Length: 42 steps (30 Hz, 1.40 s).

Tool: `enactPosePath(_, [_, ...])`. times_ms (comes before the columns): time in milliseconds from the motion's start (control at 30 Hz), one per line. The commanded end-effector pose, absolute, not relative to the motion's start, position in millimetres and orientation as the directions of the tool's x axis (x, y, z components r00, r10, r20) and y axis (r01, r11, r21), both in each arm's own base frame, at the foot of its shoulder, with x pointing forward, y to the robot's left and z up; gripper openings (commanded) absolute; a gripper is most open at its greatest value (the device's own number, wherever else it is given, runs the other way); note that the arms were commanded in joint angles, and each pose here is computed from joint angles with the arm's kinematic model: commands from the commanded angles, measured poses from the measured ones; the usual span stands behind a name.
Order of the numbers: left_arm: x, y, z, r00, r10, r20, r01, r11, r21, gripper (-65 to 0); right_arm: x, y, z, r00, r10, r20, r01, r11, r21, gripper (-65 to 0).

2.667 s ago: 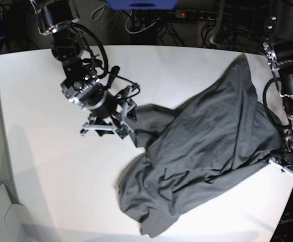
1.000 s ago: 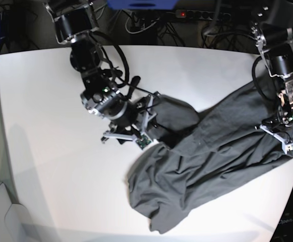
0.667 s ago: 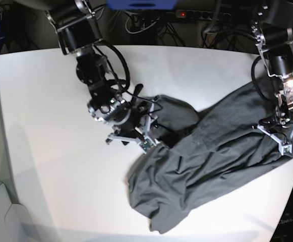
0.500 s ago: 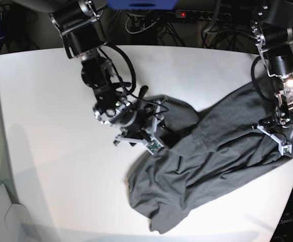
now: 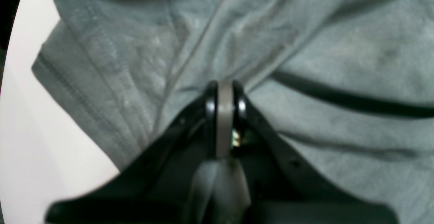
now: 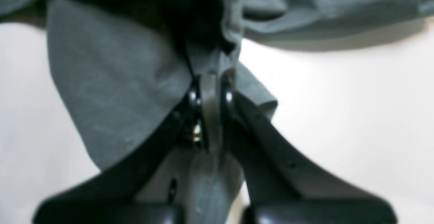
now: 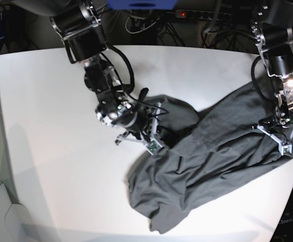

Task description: Layout the t-shirt on the table in an organized manner, then fold the t-shirt properly

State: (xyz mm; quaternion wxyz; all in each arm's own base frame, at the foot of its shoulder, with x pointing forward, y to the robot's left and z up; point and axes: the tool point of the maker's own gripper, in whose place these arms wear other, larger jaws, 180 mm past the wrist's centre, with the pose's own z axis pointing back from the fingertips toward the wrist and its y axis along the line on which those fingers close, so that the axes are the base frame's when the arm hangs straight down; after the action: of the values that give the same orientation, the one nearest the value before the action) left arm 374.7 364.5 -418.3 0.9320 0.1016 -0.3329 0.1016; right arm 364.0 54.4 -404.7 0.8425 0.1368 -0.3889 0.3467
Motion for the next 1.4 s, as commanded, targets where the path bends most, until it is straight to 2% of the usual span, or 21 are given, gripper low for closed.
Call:
enactPosePath(0, [387, 373, -399, 0.727, 0.104, 0.679, -0.261, 0.956, 0.132, -64.6, 377, 63, -379, 0.399, 0.448, 0.800, -0.693, 0.719, -0.056, -64.8])
enactPosePath(367, [389, 375, -395, 0.723, 0.102, 0.683, -0.263, 0.955, 0.136, -64.6, 319, 54, -317, 0.289, 0.437, 0.852, -0.694, 0.708, -0.128, -65.0])
enactPosePath(500, [399, 383, -365, 0.677, 0.059, 0.734, -0.260, 0.952, 0.163, -64.6, 281, 54, -299, 0.246, 0.456, 0.855, -0.731, 0.667, -0.145, -65.0])
enactPosePath(633, [398, 390, -345, 0.685, 0.038, 0.728, -0.259, 0.946, 0.195, -64.6, 254, 53, -298, 0.260, 0.465, 0.847, -0.746, 0.653, -0.129, -65.0])
enactPosePath(767, [403, 380, -328, 0.689, -0.037, 0.724, -0.175, 0.961, 0.216, -64.7, 213, 74, -316, 0.285, 0.483, 0.828, -0.807, 0.588, -0.065, -65.0])
enactPosePath(933, [401, 378, -324, 0.700, -0.065, 0.711, -0.145, 0.962, 0.231, -64.7, 159, 113, -320, 0.229, 0.517, 0.825, -0.903, 0.430, -0.019, -65.0])
enactPosePath(1000, [401, 377, -324, 0.700, -0.066, 0.711, -0.143, 0.963, 0.230, -64.7, 148, 124, -319, 0.210, 0.517, 0.830, -0.920, 0.391, -0.011, -65.0])
enactPosePath(1200, [387, 374, -338, 0.720, -0.075, 0.690, -0.126, 0.963, 0.237, -64.7, 144, 130, -318, 0.201, 0.515, 0.833, -0.927, 0.374, -0.007, -64.8])
enactPosePath(1267, [384, 370, -342, 0.726, -0.082, 0.683, -0.116, 0.964, 0.239, -64.7, 145, 130, -321, 0.205, 0.521, 0.828, -0.927, 0.374, -0.006, -62.8])
enactPosePath(1367, [386, 357, -350, 0.728, -0.069, 0.682, -0.106, 0.972, 0.212, -64.7, 142, 130, -324, 0.214, 0.525, 0.824, -0.928, 0.373, 0.003, -52.9])
